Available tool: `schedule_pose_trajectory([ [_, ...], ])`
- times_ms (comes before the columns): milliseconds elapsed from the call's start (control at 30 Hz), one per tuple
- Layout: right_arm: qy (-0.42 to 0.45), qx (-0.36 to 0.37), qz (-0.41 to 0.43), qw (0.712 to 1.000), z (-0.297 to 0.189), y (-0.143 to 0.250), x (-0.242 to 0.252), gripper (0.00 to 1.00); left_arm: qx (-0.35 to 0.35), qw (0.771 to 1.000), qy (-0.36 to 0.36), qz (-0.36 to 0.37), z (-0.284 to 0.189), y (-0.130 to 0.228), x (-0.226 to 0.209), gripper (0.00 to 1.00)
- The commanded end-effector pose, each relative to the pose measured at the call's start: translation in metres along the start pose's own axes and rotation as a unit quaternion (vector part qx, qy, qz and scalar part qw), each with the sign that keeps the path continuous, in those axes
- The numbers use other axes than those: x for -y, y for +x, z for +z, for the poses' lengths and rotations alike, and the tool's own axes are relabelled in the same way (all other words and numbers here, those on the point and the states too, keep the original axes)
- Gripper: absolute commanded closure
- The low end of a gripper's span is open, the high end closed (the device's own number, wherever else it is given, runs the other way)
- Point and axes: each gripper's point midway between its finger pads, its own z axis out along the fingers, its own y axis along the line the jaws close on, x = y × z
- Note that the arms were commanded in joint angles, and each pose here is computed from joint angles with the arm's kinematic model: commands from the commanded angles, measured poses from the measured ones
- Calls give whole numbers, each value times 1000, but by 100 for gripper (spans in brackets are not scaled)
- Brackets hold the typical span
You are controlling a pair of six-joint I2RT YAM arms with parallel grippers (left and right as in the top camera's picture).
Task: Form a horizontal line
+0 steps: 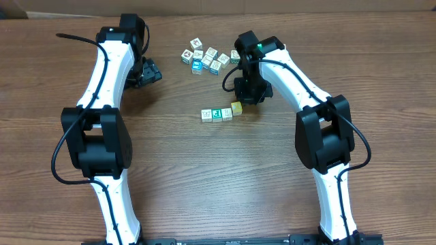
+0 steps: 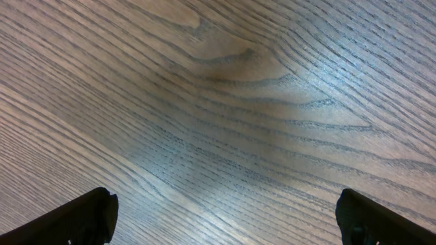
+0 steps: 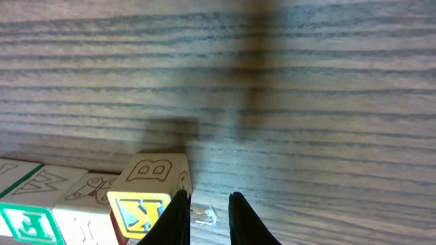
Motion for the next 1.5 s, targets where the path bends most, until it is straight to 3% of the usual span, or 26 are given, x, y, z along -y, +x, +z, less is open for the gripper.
schedule_pose_trajectory([
  [0,8,35,-5,999,-18,-10,0,84,19,1000,7,0,-14,-7,1,0],
  [267,-6,79,-9,997,-20,-31,-8,86,19,1000,7,0,-14,-7,1,0],
  [500,-48,67,-13,997,-20,-27,-22,86,19,1000,7,0,-14,-7,1,0],
  [1167,-35,19,-6,999,-18,-3,-15,85,19,1000,7,1,-15,-7,2,0],
  [1467,-42,45,-10,998,-19,-16,-19,85,19,1000,7,0,-14,-7,1,0],
])
